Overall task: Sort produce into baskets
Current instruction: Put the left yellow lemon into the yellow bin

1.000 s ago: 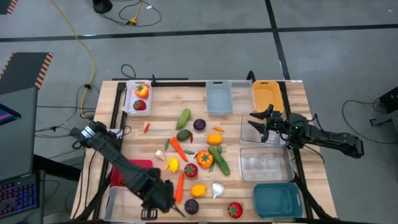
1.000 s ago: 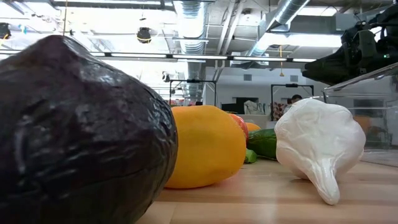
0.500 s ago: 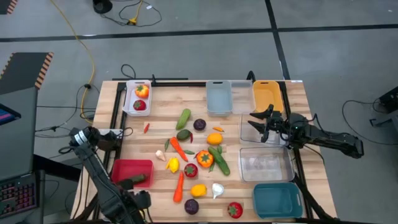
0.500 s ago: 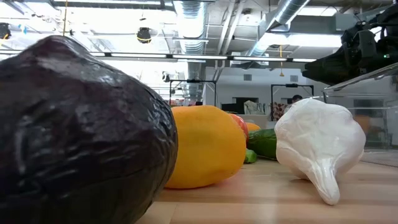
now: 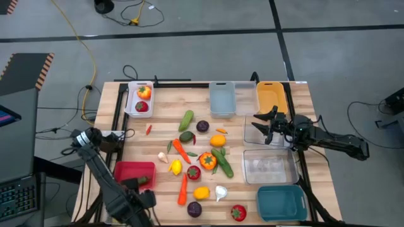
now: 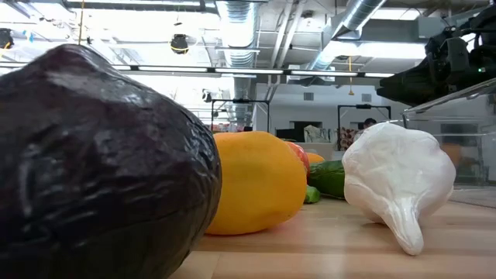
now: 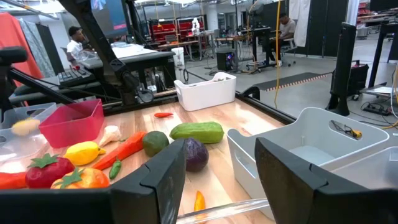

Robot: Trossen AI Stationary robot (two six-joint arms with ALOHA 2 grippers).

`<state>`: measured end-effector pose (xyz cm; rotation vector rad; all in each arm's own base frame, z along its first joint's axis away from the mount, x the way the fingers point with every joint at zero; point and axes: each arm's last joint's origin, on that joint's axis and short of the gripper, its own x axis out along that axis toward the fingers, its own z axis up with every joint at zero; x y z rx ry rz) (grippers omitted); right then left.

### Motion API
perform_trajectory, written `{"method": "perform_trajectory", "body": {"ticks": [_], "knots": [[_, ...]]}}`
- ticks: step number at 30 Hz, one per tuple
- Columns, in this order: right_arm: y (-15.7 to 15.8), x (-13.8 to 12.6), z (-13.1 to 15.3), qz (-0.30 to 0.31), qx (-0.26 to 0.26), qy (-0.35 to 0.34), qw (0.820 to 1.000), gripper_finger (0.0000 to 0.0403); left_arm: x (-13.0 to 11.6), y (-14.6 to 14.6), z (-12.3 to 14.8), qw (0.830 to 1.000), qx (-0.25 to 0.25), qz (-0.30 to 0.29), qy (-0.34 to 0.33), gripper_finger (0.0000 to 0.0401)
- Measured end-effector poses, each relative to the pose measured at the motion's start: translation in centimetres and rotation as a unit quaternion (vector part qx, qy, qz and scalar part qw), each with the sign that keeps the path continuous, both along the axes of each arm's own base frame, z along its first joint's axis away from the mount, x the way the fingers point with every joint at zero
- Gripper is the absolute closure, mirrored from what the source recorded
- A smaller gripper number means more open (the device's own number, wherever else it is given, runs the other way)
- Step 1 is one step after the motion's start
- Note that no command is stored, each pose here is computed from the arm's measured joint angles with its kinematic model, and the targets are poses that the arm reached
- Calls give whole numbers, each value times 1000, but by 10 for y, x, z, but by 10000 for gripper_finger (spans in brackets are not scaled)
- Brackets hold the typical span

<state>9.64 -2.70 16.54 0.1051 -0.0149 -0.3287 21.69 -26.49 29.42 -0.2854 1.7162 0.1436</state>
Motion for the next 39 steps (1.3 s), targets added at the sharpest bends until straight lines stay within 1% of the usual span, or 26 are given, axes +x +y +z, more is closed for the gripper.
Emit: {"method": "perform_trajectory", "body": {"ticks": [3,7,10,12,15,18,22,26,30,35,39], "knots": [[0,0,0,0,0,0,1000,184,16,14,0,999,28,4,-36,162],[0,0,0,0,0,0,1000,184,40,39,0,994,71,-25,-83,168],[0,0,0,0,0,0,1000,184,58,61,0,988,104,-42,-105,170],[0,0,0,0,0,0,1000,184,70,78,0,986,122,-23,-115,170],[0,0,0,0,0,0,1000,184,86,105,0,982,139,54,-117,171],[0,0,0,0,0,0,1000,184,98,128,0,975,143,131,-113,171],[0,0,0,0,0,0,1000,184,106,149,0,965,147,187,-108,171],[0,0,0,0,0,0,1000,184,110,163,0,962,145,208,-101,171],[0,0,0,0,0,0,1000,184,113,173,0,965,121,215,-84,166],[0,0,0,0,0,0,1000,184,115,181,-1,963,115,229,-78,146],[0,0,0,0,0,0,1000,184,114,185,-11,959,109,254,-56,126]]}}
